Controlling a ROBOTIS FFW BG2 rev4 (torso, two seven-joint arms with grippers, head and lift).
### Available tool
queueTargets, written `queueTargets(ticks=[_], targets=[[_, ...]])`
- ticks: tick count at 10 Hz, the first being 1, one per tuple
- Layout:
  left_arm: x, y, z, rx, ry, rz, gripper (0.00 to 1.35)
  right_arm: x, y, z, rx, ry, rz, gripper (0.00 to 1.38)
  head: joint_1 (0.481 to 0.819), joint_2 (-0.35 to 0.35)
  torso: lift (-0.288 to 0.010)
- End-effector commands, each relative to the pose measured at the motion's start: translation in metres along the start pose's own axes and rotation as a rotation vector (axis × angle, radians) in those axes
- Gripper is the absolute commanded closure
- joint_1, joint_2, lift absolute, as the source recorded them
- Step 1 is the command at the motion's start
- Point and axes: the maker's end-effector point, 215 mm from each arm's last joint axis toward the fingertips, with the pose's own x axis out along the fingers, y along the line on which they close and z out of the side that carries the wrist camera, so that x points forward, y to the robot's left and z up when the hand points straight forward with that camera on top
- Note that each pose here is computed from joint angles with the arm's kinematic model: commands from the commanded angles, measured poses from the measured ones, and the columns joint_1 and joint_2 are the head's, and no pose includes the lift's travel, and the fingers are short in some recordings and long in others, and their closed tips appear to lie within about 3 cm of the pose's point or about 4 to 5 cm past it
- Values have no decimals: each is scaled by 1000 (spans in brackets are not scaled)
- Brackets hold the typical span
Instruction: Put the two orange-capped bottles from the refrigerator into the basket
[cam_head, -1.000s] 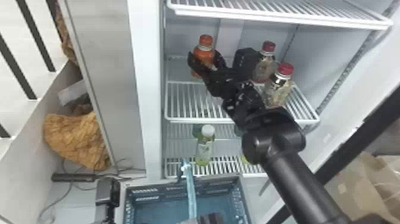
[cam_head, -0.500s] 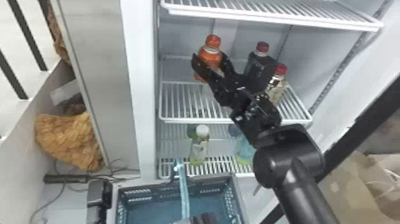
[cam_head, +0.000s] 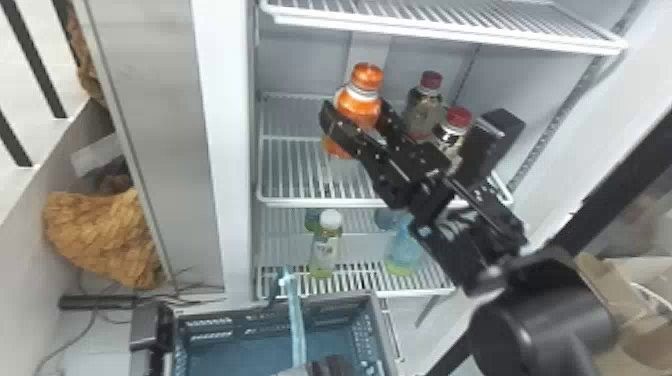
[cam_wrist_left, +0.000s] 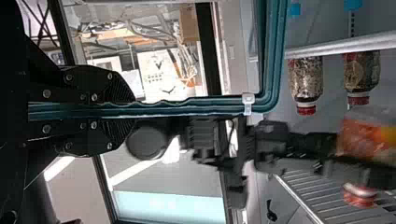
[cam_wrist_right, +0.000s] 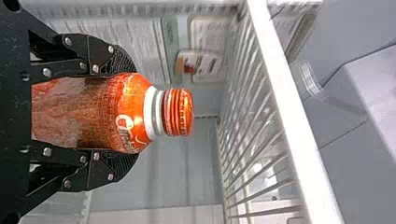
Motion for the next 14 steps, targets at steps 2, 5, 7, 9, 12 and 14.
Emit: queueTargets(ticks=[2, 5, 7, 9, 12, 14], targets=[[-1, -1, 1, 1, -6, -1, 1210, -53, 34, 15, 39, 52, 40, 898, 695, -213, -40], [-1, 0, 1, 0, -7, 1, 1210, -102, 54, 14, 91, 129, 46, 898, 695, -230, -40], [-2, 0, 0, -2, -9, 1, 1210, -128, 69, -4, 128, 216, 66, 898, 695, -251, -40], [-3, 0, 1, -1, -15, 1, 1210, -142, 83, -22, 169, 276, 96, 898, 695, -260, -40], [-3, 1, 0, -3, -15, 1, 1210, -163, 96, -58, 222, 397, 118, 898, 695, -256, -40], [-2, 0, 1, -1, -16, 0, 1210, -173, 97, -76, 241, 451, 122, 898, 695, -256, -40]])
